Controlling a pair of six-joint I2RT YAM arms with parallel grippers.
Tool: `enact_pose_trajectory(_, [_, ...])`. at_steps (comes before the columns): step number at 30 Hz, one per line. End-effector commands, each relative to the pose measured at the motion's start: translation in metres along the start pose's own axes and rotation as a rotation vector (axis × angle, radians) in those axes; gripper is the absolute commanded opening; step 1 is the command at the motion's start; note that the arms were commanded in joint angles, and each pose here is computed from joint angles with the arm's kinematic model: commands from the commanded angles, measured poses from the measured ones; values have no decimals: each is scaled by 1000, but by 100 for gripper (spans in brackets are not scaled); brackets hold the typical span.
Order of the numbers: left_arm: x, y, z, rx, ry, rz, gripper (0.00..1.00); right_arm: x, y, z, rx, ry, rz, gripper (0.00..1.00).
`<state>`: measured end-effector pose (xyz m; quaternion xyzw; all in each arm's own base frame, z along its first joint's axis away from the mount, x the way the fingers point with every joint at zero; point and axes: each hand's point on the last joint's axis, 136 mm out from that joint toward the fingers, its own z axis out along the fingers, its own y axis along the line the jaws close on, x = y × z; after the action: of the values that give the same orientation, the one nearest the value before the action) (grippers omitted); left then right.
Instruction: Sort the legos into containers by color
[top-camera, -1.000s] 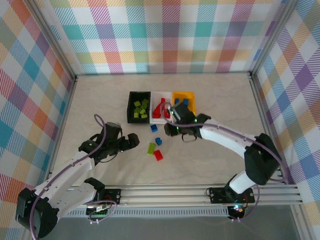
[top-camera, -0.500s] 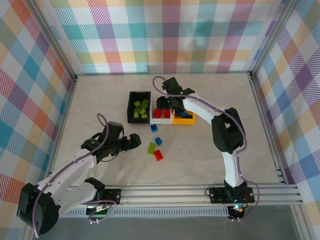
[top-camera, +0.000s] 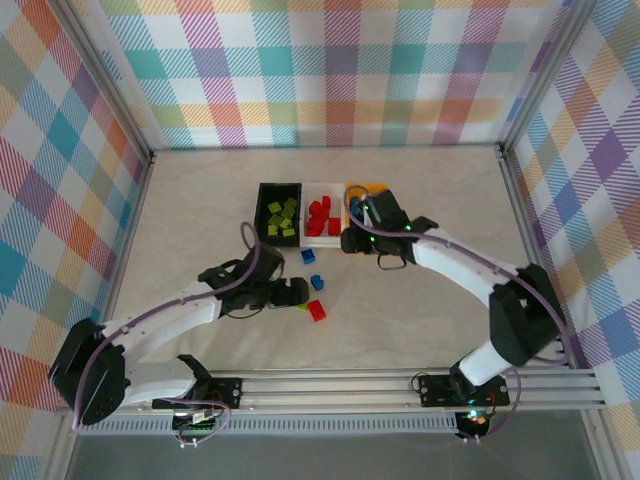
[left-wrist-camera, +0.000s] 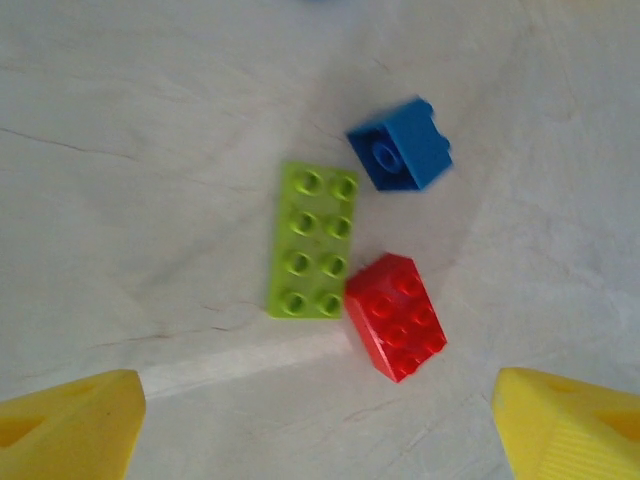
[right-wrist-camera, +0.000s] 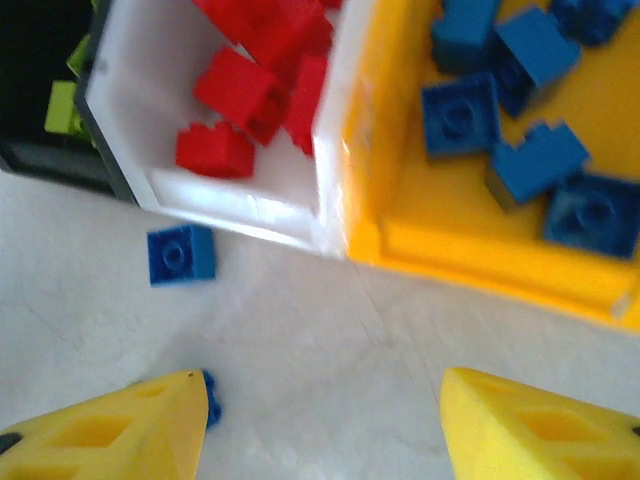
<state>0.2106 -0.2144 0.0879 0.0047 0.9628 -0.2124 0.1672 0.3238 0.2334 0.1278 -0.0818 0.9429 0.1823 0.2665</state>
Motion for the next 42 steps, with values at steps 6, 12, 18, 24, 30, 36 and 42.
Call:
enact_pose_trajectory(6, [29, -31, 36, 34, 74, 33, 85, 30, -22, -22, 31, -44, 51, 64])
enact_pose_trajectory(12, [28, -43, 58, 4, 91, 63, 78, 36, -26, -25, 30, -55, 68, 64])
enact_pose_trajectory(18, [21, -57, 70, -9, 94, 111, 71, 40, -33, -31, 37, -65, 79, 64])
enact_pose_trajectory(24, [20, -59, 82, -87, 115, 195, 63, 42, -42, -34, 43, -69, 100, 64])
enact_pose_trajectory(30, [25, -49, 86, -222, 124, 316, 56, 43, -48, -36, 44, -78, 120, 64])
enact_pose_trajectory(36, [29, -44, 87, -305, 107, 391, 44, 42, -51, -35, 36, -81, 141, 64])
enact_pose_trajectory(42, [23, -52, 74, -269, 65, 371, 37, 39, -52, -36, 36, -87, 147, 64])
